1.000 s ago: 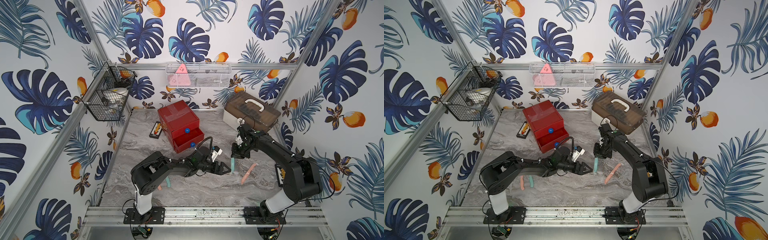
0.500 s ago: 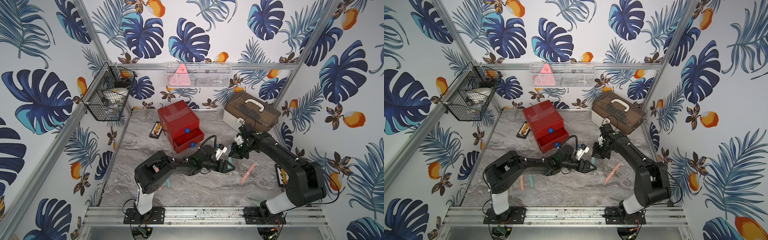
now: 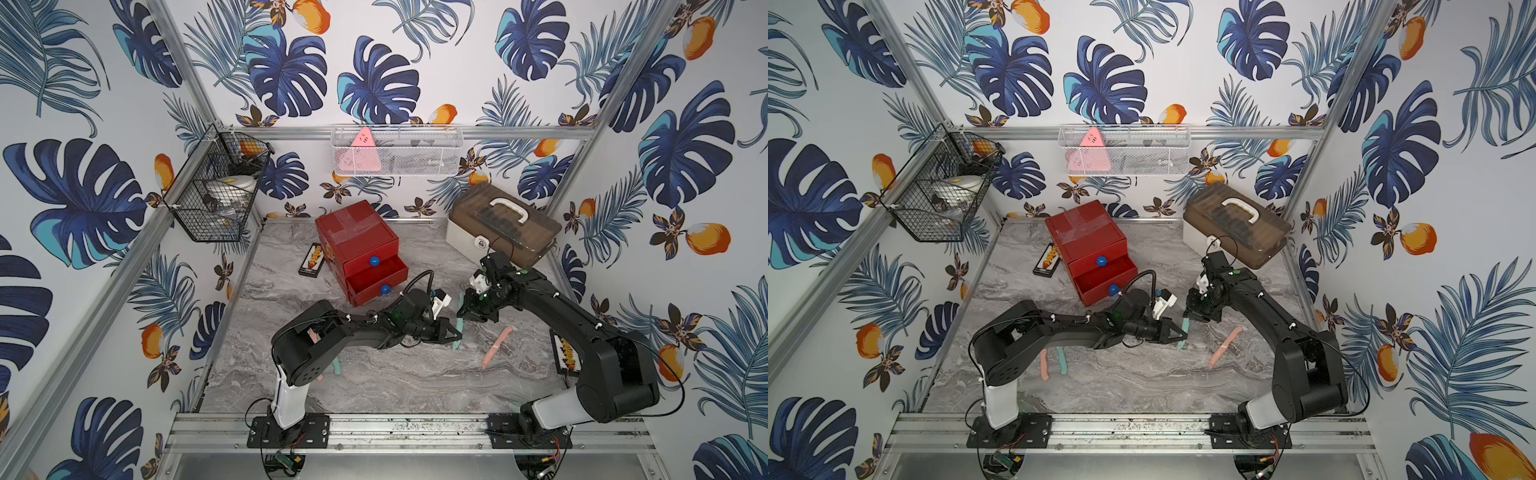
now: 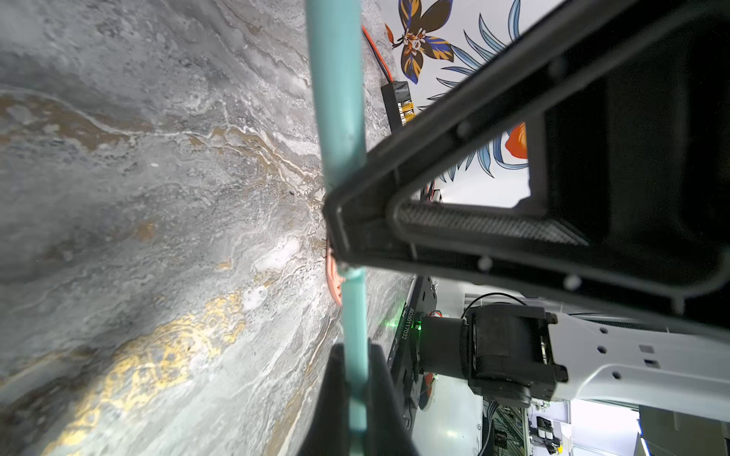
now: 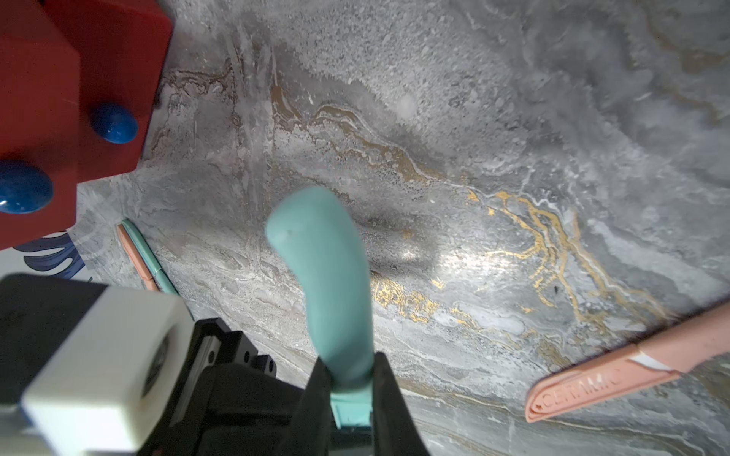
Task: Place the fruit knives into the drawer by color
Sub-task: Pick up the fruit knife from the center of the board.
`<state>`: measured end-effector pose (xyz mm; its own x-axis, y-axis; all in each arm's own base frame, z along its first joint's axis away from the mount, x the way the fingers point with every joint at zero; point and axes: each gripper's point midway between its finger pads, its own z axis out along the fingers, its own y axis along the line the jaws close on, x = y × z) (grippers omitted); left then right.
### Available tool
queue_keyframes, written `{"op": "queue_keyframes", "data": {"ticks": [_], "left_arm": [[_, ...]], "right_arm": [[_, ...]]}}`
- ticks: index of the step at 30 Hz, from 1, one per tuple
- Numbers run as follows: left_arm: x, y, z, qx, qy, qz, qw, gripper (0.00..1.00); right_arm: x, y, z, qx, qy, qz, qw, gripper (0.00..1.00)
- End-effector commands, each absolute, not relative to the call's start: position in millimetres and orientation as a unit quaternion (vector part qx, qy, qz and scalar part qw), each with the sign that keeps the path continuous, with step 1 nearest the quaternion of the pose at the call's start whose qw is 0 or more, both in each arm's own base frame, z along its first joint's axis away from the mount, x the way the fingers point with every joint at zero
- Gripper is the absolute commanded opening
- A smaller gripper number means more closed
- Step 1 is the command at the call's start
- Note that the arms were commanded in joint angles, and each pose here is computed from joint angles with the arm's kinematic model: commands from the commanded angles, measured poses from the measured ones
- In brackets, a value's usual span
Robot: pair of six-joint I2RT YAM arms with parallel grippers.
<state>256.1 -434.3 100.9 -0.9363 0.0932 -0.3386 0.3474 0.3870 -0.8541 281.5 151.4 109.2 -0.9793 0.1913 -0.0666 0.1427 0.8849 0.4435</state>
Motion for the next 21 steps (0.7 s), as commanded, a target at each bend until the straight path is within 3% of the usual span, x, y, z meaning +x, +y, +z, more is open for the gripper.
{"op": "queue_keyframes", "data": {"ticks": [1,6,8,11,18,21], "left_arm": [[254.1,-449.2,154.9,0.201,0.764,-0.589,0.170,0.00],[249.9,-444.7,161.2,0.217,0.771,-0.574,0.171,0.00],[248.5,-442.1,162.8,0.224,0.775,-0.566,0.170,0.00],[246.5,-436.8,167.8,0.237,0.783,-0.549,0.171,0.00],[244.5,-416.6,178.1,0.257,0.816,-0.488,0.172,0.00],[246.8,-402.5,181.6,0.264,0.834,-0.452,0.175,0.00]], "right_arm": [[289.2,165.1,118.9,0.087,0.959,0.262,0.065,0.07],[290.5,160.5,127.6,0.091,0.960,0.254,0.077,0.18],[289.2,161.8,131.8,0.092,0.958,0.260,0.078,0.40],[286.0,160.6,140.4,0.099,0.955,0.265,0.087,0.59],[271.6,157.9,166.5,0.114,0.944,0.287,0.112,0.72],[263.2,158.8,177.8,0.120,0.936,0.307,0.122,0.84]]}}
